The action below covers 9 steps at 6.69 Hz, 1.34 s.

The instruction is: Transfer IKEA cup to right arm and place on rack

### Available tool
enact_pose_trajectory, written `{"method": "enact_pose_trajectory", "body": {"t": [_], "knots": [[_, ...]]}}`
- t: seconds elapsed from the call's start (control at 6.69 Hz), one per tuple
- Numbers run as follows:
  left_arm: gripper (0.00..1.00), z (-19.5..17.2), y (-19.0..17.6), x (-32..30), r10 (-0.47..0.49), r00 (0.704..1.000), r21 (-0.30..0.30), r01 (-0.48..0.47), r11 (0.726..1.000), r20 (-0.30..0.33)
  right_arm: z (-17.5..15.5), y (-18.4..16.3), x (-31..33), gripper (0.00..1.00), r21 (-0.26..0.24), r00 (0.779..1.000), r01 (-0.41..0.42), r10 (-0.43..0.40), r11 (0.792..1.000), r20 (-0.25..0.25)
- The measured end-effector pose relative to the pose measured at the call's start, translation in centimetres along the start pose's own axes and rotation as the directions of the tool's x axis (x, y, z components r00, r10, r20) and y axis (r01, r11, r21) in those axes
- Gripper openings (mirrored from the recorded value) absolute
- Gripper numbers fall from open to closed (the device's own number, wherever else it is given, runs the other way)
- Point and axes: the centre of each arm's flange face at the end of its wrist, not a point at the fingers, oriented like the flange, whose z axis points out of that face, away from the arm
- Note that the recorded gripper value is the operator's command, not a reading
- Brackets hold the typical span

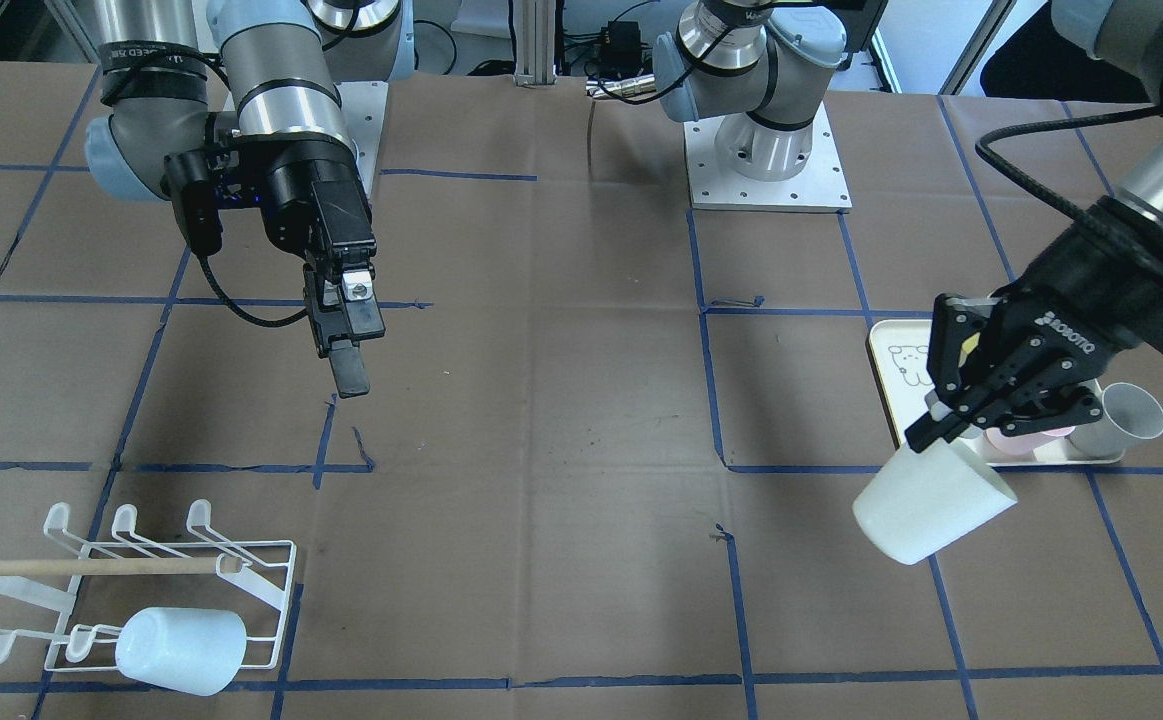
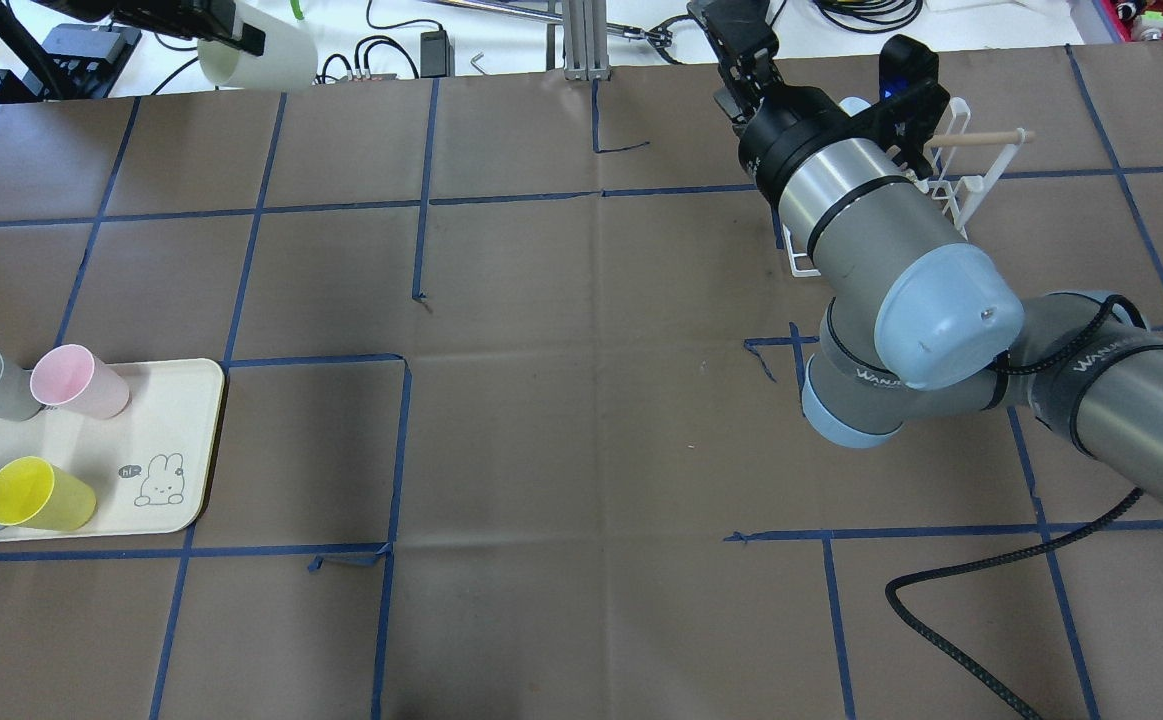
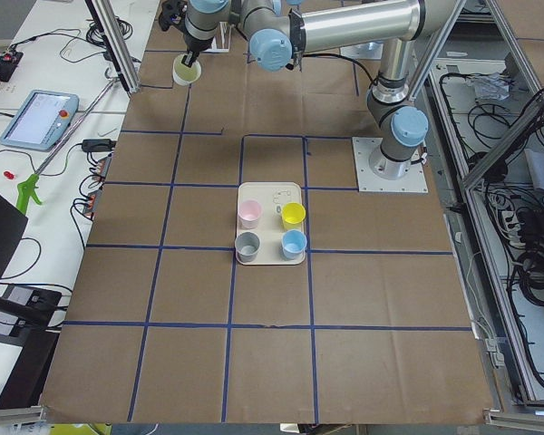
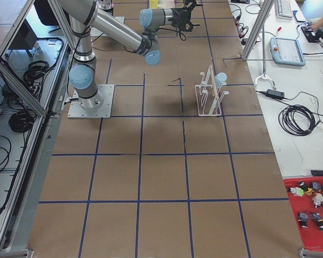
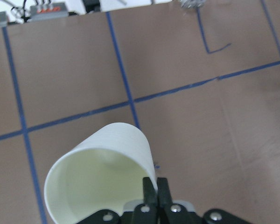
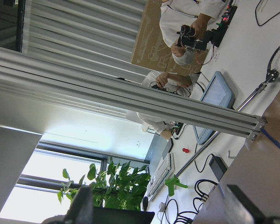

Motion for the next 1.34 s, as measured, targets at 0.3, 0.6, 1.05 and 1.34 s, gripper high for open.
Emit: {"method": "enact_pose_trajectory", "body": {"t": [0.3,0.6,1.05,1.34], "knots": [[0.05,3.6,2.6,4.1,0.142,0.986,0.166,-0.126,0.978,-0.090,-0.7,1.3,0.9,1.00,-0.011,0.987,-0.158,0.158,0.987,-0.010],[0.06,7.5,7.3,5.8,0.267,0.951,0.322,-0.206,0.924,-0.156,-0.7,1.8,1.2,1.00,-0.013,0.955,-0.295,0.294,0.956,-0.024],[0.07,12.5,14.6,6.6,0.400,0.900,0.469,-0.282,0.837,-0.174,0.5,2.6,0.9,1.00,-0.032,0.935,-0.343,0.338,0.939,-0.102],[0.10,12.9,16.3,7.6,0.405,0.893,0.534,-0.250,0.808,-0.195,0.9,3.7,0.9,1.00,-0.038,0.901,-0.416,0.406,0.909,-0.154]]}}
